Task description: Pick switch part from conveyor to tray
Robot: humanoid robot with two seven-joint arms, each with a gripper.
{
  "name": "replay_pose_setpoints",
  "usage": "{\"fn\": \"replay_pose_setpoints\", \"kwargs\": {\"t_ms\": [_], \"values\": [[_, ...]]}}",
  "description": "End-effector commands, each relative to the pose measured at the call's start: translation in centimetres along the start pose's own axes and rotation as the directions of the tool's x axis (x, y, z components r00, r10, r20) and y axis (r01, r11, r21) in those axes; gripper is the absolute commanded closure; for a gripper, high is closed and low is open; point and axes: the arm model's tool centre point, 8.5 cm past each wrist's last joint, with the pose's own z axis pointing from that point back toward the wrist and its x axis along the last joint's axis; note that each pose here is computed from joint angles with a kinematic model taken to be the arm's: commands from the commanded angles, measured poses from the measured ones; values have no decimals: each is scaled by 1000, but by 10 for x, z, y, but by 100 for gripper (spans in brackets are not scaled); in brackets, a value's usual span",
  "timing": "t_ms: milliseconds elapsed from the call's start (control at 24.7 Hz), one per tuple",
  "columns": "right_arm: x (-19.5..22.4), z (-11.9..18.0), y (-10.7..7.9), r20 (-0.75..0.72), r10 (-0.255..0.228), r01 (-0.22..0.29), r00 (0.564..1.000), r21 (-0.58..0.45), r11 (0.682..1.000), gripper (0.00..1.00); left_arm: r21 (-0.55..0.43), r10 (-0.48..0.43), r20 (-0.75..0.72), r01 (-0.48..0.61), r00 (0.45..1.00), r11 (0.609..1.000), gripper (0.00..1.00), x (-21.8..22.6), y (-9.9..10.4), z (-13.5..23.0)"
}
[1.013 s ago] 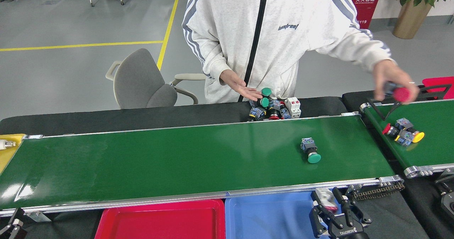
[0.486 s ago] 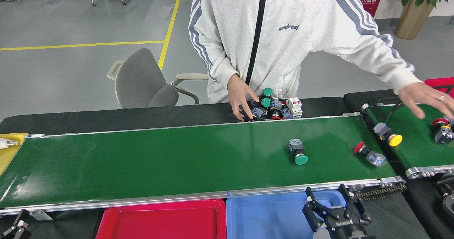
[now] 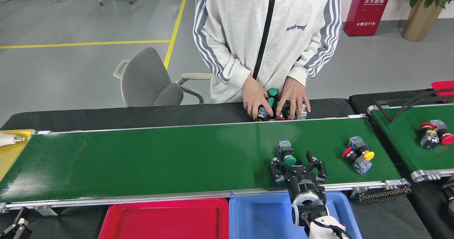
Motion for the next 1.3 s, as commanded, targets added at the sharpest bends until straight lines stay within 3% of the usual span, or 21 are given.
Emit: {"fn": "replay_pose_setpoints", "kwargs": {"t_ms": [0,122,243,365,446,486,527,608,729,851,932,972,1053,1175,1256], "values": [[2,-3,-10,0,6,-6,1000,-25,1000,72,26,-16,16,16,1000,1000,0,6,7,-6],[1,-2,-8,-2,7,-7,1000,-22,1000,87,32,-33,18,33,999,999,0,20,10,-12],[8,0,-13,20,4,-4,1000,-44,999,93,41,-46,-17,46,999,998,0,23,14,-16],[61,36,-20,200,37,-15,979,-113,993,94,44,-57,-29,58,998,997,0,23,19,-13],[93,70,-20,387,93,-27,917,-172,985,94,43,-49,-32,50,998,998,0,24,17,-12],[102,87,-16,491,135,-40,861,-200,979,87,40,-44,-32,46,998,998,0,25,15,-11],[111,100,-11,585,168,-48,794,-215,975,73,36,-45,-30,46,999,998,0,26,14,-9],[137,121,2,695,200,-62,691,-218,974,0,24,-46,-28,47,999,999,0,26,11,-6],[146,129,12,719,224,-93,658,-218,972,0,45,-39,-21,40,999,998,0,35,14,-6],[144,129,9,710,213,-79,671,-218,973,0,60,-30,-18,31,999,998,0,43,17,-4],[117,121,-7,640,173,-28,749,-230,973,0,56,-26,-21,28,999,998,0,47,15,5],[88,119,-6,562,115,10,819,-215,977,0,53,-24,-20,25,999,998,0,49,14,7],[34,123,2,412,32,59,911,-208,976,0,62,-26,-10,26,1000,998,0,54,17,8],[-48,133,18,187,-23,63,982,-211,975,0,70,-20,-25,22,999,997,0,61,18,8],[-86,138,26,76,-39,53,996,-199,979,0,61,-44,-25,45,999,997,0,63,16,8]]}}
